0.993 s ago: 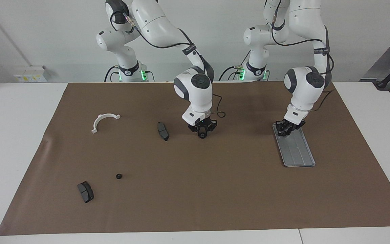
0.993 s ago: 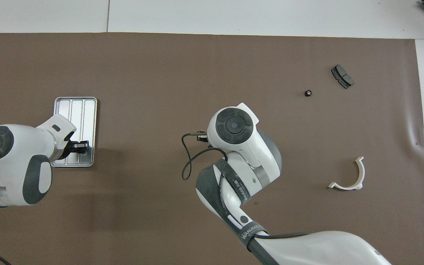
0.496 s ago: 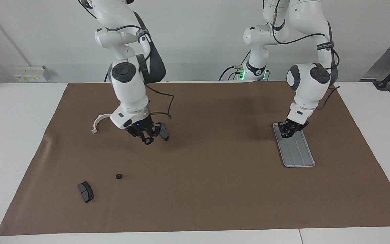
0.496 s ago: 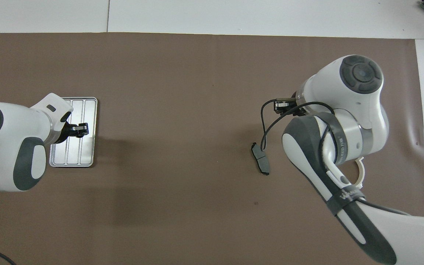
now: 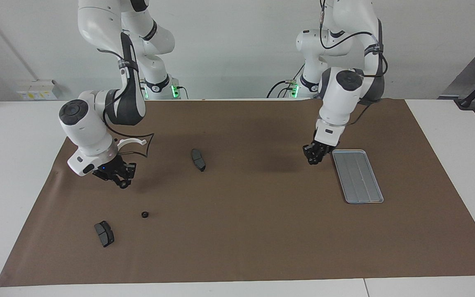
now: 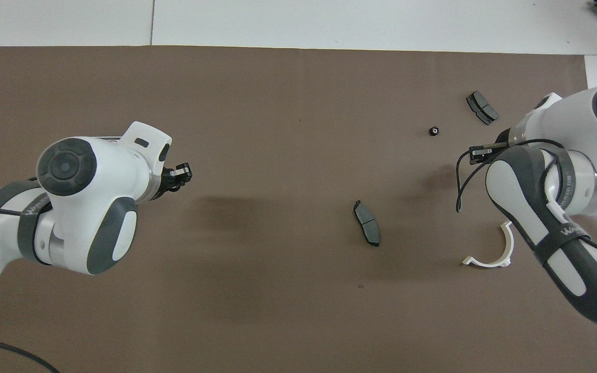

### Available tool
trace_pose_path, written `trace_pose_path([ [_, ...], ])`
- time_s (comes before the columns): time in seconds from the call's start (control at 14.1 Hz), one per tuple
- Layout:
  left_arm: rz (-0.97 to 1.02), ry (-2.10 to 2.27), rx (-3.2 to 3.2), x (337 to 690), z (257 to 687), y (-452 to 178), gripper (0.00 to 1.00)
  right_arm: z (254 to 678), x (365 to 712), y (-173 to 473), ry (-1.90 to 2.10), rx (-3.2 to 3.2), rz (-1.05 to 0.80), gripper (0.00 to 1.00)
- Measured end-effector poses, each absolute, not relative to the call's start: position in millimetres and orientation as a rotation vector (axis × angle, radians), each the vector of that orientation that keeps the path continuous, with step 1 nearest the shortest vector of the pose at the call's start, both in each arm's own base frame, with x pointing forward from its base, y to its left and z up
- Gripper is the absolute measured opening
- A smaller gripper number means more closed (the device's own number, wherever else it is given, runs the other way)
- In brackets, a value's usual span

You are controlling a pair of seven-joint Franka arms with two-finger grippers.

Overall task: Place bearing gear from tray to pile
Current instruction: 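Carry the gear to mid-table and release it with the left gripper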

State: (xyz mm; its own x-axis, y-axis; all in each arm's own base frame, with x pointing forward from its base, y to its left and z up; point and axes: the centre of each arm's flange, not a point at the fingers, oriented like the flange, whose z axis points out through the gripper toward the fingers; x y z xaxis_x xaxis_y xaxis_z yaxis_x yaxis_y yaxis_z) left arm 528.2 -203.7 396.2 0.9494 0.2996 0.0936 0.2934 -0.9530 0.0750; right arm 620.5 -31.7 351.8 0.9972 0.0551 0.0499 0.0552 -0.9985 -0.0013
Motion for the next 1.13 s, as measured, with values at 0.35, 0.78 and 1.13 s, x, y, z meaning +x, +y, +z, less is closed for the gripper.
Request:
trace_pose_path([
  [0.35,0.142,0.526,3.005,476.7,399.3,-308.4,0.36,308.3,624.1,-39.7,-0.087,-3.141,-0.087,0.35],
  [0.78,0.117,0.464,2.958,437.6,409.9,-396.0,0.36,289.4,630.7,-34.7,-0.046,-3.112,-0.143,0.35],
  [1.13,0.064,0.474,2.974,462.6,369.7,-420.2,0.36,288.6,631.7,-32.4,-0.046,-3.108,-0.146,0.61],
])
